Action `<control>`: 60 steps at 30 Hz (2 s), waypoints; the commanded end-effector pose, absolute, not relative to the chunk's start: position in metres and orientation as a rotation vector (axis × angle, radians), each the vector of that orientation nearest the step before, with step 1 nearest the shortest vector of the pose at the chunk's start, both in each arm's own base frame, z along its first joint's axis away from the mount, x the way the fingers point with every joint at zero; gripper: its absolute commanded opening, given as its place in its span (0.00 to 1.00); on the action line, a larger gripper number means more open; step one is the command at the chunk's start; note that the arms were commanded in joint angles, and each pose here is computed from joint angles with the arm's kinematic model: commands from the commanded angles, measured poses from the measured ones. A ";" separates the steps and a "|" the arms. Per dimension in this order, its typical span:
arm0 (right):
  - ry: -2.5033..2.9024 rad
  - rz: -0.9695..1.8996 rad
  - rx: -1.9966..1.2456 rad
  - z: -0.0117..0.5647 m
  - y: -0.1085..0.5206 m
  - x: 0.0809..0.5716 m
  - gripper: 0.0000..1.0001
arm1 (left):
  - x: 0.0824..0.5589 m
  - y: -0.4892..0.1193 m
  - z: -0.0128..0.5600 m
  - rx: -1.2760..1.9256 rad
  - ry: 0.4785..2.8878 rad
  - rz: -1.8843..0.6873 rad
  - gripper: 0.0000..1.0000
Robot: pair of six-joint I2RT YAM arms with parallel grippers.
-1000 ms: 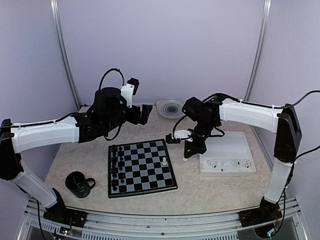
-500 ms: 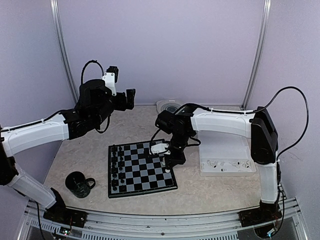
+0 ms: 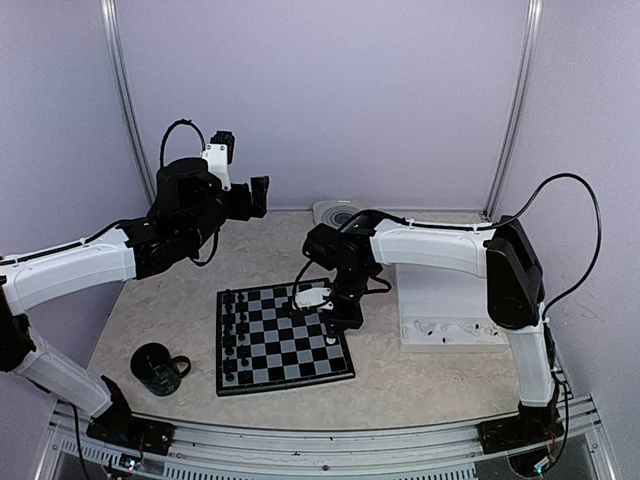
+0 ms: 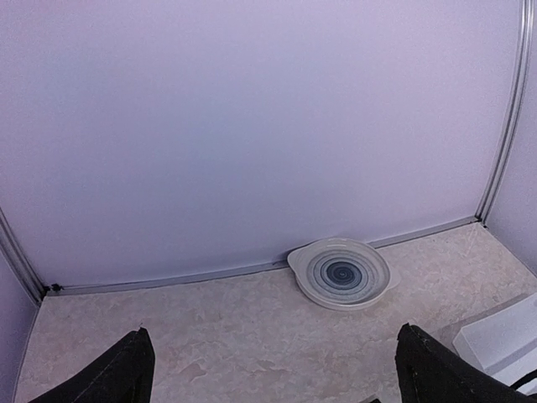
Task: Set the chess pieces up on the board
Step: Place the bishop on c1.
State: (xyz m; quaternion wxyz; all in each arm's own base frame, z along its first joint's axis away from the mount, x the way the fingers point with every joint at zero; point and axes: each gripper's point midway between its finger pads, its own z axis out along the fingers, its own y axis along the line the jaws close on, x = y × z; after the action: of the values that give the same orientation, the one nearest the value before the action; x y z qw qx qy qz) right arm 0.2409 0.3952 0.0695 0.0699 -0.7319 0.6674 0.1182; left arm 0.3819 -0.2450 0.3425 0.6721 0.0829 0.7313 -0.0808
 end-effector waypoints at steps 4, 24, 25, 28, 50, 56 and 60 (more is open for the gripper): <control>2.022 0.334 -2.220 0.059 0.399 0.239 0.04 | 0.378 -0.240 0.354 0.170 1.616 -0.194 0.99; 2.012 0.328 -2.207 0.059 0.401 0.241 0.20 | 0.379 -0.244 0.350 0.187 1.624 -0.206 0.99; 2.010 0.334 -2.205 0.061 0.401 0.240 0.21 | 0.379 -0.245 0.350 0.188 1.624 -0.207 0.99; 2.001 0.347 -2.207 0.064 0.401 0.238 0.23 | 0.379 -0.246 0.349 0.193 1.627 -0.212 0.99; 1.999 0.364 -2.239 0.052 0.398 0.234 0.31 | 0.381 -0.253 0.343 0.218 1.648 -0.223 0.99; 1.967 0.435 -2.250 0.055 0.406 0.229 0.37 | 0.381 -0.254 0.341 0.222 1.652 -0.222 0.99; 1.954 0.456 -2.253 0.054 0.410 0.229 0.41 | 0.382 -0.255 0.340 0.224 1.654 -0.224 0.99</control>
State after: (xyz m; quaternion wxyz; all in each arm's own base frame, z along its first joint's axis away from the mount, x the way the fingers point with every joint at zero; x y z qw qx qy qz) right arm 0.2370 0.3982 0.0560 0.0621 -0.7358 0.6615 0.1311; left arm 0.3801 -0.2523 0.3416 0.6687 0.0979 0.7307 -0.0963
